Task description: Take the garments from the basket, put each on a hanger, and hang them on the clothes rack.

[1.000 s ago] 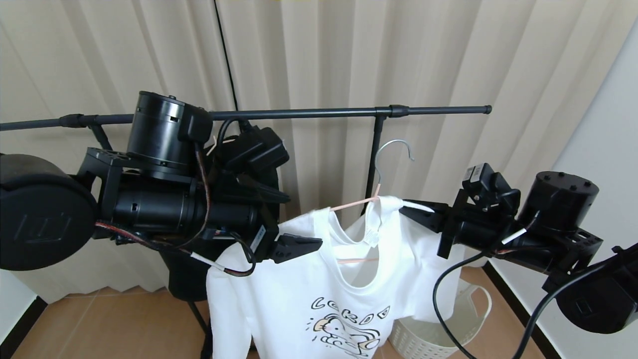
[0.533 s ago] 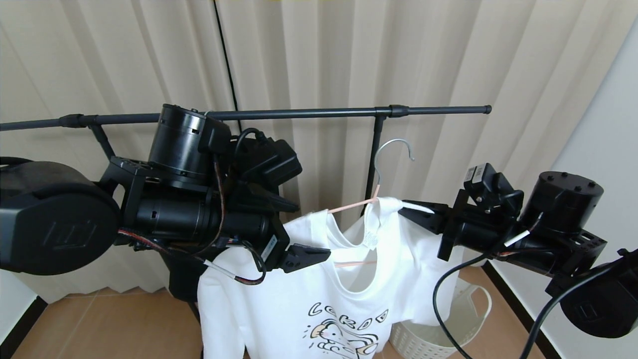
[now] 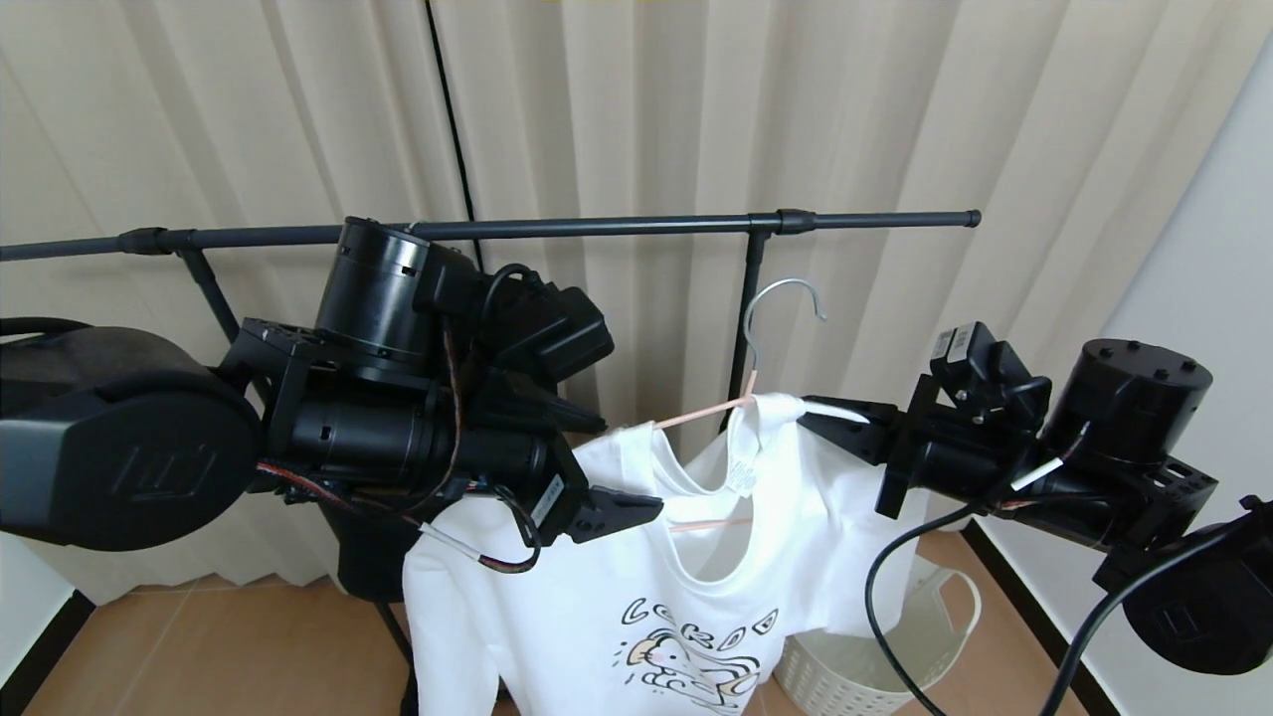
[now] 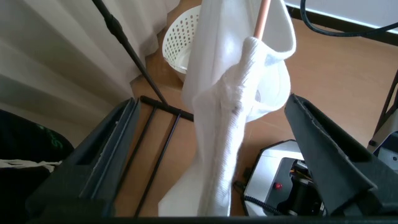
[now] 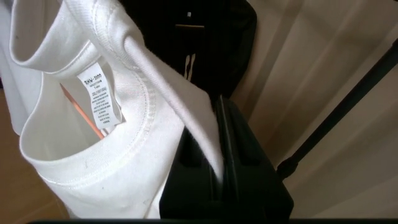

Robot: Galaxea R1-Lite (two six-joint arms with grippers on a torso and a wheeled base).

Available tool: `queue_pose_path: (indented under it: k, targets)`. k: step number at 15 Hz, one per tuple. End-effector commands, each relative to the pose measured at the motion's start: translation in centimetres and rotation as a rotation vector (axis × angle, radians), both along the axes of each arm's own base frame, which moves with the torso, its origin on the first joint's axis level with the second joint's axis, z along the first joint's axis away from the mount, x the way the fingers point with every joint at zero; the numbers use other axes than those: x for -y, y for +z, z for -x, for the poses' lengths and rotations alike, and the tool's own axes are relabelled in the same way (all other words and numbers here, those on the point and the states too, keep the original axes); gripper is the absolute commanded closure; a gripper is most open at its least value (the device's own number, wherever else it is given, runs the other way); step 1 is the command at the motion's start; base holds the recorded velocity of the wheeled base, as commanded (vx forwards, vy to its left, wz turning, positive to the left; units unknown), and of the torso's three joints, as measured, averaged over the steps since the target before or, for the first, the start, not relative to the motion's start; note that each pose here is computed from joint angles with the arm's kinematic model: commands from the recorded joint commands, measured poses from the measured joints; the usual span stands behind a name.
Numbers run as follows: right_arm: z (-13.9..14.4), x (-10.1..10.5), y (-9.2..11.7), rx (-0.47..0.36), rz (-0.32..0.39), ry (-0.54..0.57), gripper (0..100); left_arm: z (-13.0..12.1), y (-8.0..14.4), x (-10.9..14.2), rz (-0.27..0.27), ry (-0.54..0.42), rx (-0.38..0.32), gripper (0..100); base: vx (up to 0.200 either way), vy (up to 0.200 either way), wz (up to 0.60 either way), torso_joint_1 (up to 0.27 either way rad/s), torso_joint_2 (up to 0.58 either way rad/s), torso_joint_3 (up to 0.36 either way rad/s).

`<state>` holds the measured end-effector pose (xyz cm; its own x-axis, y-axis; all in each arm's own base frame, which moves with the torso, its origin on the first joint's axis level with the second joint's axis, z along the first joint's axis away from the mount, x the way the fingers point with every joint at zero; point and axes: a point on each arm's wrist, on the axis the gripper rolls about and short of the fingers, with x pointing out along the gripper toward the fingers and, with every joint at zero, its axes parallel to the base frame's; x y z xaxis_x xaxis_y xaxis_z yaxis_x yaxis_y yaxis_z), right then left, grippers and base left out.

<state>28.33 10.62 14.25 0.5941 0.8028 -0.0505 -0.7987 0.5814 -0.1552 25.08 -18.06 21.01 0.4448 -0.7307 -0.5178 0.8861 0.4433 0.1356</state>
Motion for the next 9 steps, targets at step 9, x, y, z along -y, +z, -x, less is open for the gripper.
queue_pose_path:
  k: [9]
  targets:
    - [0.65, 0.24, 0.32, 0.029, 0.016, 0.001, 100, 0.03, 0.04, -0.09, -0.001, 0.007, 0.001, 100, 0.0, 0.0, 0.0, 0.0, 0.0, 0.0]
